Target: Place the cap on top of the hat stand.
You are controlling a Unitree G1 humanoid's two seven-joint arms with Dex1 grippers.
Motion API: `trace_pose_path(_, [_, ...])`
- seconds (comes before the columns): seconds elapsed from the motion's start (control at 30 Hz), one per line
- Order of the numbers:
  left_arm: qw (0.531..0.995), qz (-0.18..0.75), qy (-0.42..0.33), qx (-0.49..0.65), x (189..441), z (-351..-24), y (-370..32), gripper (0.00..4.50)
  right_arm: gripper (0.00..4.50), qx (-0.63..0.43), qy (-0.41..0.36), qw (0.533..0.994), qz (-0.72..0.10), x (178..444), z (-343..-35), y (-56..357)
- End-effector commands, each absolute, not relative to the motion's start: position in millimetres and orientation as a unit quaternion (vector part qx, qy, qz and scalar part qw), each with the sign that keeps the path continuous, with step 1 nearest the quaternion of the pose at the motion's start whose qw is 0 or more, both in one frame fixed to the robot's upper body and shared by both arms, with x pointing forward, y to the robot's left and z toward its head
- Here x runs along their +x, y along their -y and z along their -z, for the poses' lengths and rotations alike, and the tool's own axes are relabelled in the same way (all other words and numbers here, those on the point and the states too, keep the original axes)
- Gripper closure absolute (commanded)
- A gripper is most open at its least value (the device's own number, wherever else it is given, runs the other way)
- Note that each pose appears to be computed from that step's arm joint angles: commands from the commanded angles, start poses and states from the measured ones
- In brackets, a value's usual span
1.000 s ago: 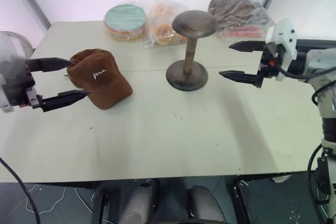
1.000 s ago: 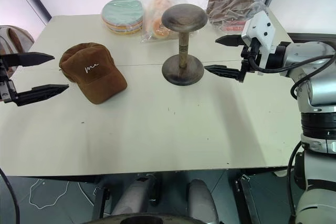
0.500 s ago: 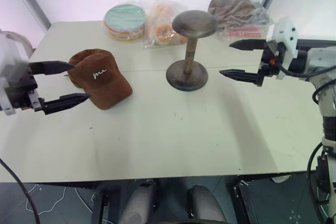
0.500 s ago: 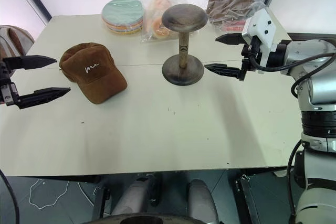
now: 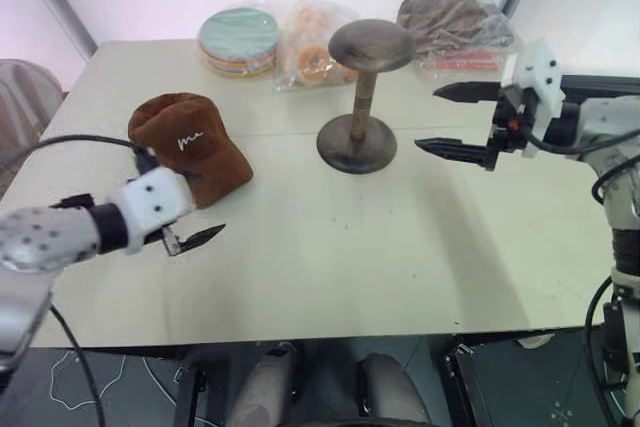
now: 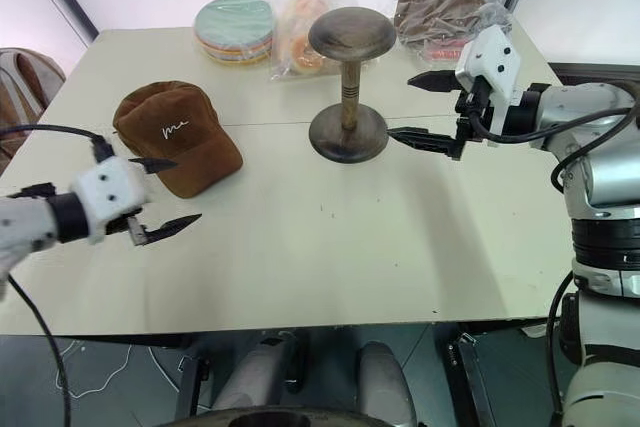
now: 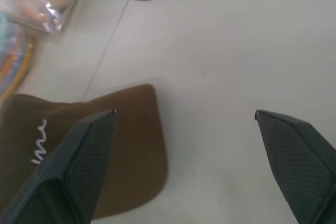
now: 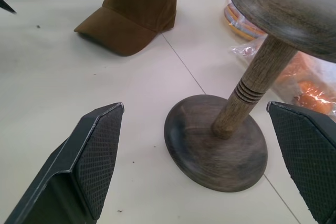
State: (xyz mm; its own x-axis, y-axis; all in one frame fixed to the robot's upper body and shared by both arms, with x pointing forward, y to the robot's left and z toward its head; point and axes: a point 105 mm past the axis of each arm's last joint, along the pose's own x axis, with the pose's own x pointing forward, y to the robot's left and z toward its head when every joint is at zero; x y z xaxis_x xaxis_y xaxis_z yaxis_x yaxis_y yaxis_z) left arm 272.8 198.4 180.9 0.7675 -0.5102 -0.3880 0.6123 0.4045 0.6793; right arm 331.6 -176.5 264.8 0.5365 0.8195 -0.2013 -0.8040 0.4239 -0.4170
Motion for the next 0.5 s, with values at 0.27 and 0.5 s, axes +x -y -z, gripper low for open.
trace_pose_path(0.27, [0.798, 0.183, 0.018, 0.573, 297, -150, -203, 0.07, 0.00, -0.241, 0.043, 0.837, -0.490, 325, -280, 167])
trace_pose_path(0.5, [0.804, 0.169, 0.004, 0.571, 297, -123, -197, 0.07, 0.00, -0.244, 0.041, 0.832, -0.496, 325, -282, 163])
